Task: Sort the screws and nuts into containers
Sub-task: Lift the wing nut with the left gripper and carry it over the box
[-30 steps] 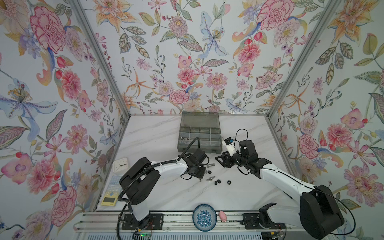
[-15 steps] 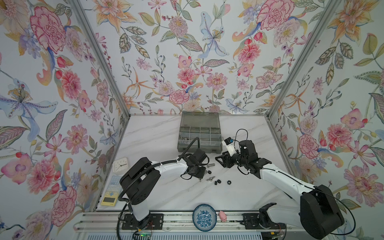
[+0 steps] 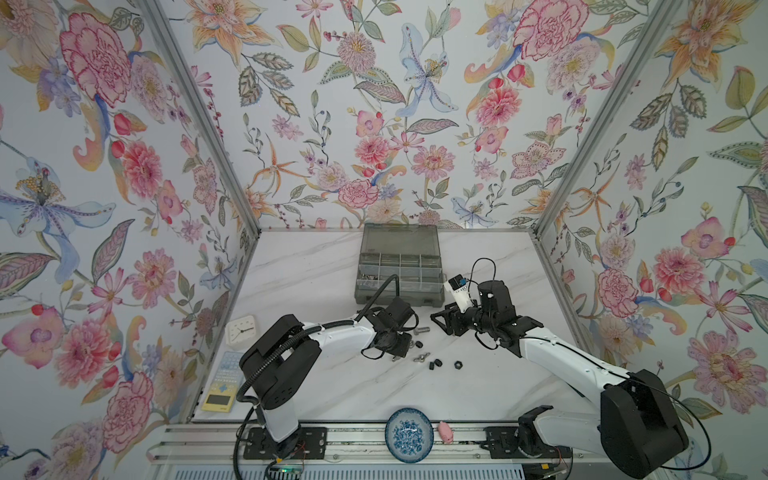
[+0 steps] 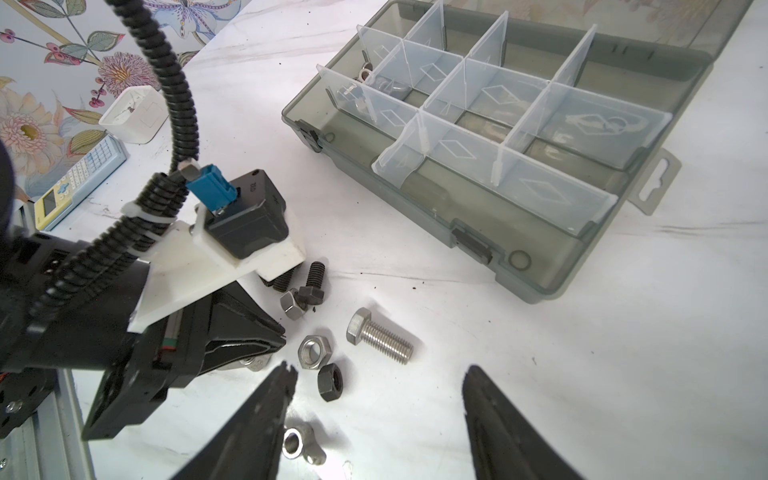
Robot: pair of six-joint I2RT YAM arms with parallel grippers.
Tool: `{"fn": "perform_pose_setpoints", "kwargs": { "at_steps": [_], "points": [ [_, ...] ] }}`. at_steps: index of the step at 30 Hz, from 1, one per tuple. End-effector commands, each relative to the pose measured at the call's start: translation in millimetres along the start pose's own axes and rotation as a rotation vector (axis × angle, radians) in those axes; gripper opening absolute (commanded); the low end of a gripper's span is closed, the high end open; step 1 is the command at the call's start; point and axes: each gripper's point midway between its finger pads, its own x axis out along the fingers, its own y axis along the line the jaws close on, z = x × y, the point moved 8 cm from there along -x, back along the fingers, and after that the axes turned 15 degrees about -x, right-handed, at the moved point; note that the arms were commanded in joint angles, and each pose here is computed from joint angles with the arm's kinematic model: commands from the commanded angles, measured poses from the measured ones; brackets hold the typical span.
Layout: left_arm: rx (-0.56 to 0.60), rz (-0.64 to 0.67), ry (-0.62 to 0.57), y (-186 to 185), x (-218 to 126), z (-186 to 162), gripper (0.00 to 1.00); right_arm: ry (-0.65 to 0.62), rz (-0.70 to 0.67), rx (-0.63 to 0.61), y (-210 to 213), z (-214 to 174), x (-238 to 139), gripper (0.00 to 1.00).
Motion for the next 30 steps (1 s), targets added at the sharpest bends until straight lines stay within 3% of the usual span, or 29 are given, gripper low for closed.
{"fn": "perform_pose_setpoints", "kwargs": {
  "at_steps": [1,5,10,16,23,30],
  "points": [
    [0.015,-0.001,0.028,-3,5,-5,0.07,-0.019,-0.003,0.002,-2,-1,-2,0.68],
    [0.016,0.000,0.030,-3,5,-5,0.00,-0.021,-0.004,0.002,-2,0,-3,0.68],
    [0.023,0.004,0.027,-3,4,-5,0.00,-0.023,-0.008,-0.001,-3,0,-3,0.68],
    [0.060,0.036,-0.078,-8,-26,15,0.00,-0.040,-0.008,-0.002,-4,3,-7,0.68],
    [0.051,-0.005,-0.235,-2,-71,66,0.00,-0.045,-0.012,0.002,-5,3,-10,0.68],
    [-0.017,0.036,-0.421,37,-99,140,0.00,-0.051,-0.018,0.008,-6,4,-12,0.68]
  ]
}}
